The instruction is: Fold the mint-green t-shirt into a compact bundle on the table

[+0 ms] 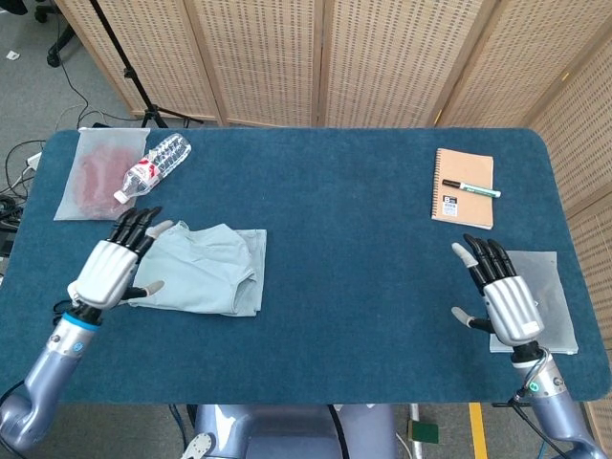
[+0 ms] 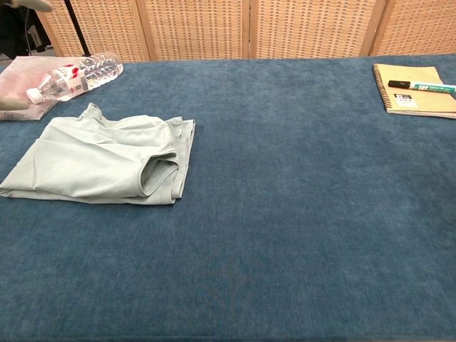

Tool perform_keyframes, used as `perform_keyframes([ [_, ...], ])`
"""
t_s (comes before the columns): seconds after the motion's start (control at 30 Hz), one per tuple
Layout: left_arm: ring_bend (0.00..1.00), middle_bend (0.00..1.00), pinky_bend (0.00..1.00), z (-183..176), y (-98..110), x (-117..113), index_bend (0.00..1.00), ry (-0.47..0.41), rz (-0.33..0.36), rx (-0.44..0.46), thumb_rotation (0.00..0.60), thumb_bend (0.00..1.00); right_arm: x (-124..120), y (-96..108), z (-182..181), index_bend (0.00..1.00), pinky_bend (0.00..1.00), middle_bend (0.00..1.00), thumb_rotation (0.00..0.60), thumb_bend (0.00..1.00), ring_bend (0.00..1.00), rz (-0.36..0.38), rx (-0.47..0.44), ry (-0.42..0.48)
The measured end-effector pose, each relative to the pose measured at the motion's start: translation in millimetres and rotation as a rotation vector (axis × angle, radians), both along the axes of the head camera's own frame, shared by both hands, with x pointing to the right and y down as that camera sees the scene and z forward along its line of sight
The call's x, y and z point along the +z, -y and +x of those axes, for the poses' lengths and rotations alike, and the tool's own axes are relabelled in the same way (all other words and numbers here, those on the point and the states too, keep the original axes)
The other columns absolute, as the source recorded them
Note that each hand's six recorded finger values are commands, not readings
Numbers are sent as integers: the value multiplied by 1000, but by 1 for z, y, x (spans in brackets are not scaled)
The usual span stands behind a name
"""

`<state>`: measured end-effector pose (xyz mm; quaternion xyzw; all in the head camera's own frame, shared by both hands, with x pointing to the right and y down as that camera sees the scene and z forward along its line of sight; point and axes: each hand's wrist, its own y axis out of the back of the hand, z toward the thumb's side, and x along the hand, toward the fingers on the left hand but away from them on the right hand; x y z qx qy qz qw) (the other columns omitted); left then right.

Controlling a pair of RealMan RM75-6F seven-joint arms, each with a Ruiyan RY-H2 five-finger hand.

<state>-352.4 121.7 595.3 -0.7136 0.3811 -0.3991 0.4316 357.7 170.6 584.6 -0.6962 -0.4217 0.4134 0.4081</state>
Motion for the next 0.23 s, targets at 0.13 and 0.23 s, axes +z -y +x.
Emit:
perform_keyframes([
  [0.13, 0, 0, 0, -35, -16, -17, 0, 20, 36, -147, 600, 0, -7, 1, 2, 0, 14, 0, 600, 0, 0, 32, 6, -3],
  [0.23, 0, 0, 0, -55, -25, -25, 0, 59, 68, -226, 600, 0, -11, 2, 5, 0, 0, 0, 600, 0, 0, 62, 15, -27],
])
